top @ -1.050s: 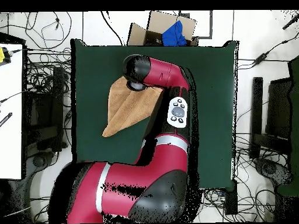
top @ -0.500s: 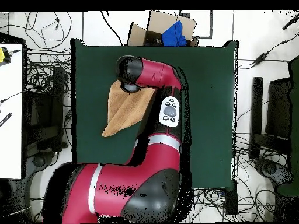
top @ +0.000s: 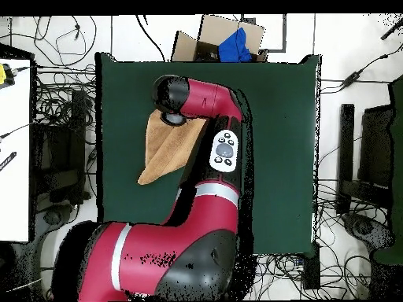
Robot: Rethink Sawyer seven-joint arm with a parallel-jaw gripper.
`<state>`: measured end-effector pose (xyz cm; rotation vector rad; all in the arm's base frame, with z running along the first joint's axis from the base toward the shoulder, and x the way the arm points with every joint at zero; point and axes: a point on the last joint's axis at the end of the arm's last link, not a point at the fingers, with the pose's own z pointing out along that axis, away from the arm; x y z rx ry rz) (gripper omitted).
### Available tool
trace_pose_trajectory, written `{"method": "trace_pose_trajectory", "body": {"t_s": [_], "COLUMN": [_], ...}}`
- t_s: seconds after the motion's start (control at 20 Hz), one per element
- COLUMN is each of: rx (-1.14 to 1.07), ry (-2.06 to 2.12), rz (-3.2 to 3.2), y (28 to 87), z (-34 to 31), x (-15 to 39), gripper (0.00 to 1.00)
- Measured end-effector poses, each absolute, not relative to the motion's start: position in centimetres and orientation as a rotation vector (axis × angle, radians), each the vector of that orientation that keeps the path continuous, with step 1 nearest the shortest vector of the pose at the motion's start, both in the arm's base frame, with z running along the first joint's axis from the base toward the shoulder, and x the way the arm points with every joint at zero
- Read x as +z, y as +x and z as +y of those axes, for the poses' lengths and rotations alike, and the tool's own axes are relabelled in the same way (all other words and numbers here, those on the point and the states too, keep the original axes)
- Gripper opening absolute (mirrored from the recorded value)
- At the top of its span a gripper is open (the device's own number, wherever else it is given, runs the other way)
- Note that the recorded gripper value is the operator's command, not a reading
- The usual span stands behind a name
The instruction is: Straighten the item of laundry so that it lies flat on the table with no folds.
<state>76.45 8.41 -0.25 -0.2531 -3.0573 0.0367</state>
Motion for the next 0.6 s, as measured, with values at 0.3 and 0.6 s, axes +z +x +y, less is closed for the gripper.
{"method": "trace_pose_trajectory", "body": {"t_s": [0.3, 0.6], "rx": [0.038, 0.035], "ry": [-0.265, -0.271], "rz": [-3.085, -3.11], "y": [77.3, 78.0], "z": [7.9, 7.8], "x": [2.0, 4.1], "gripper": [0.0, 0.0]}}
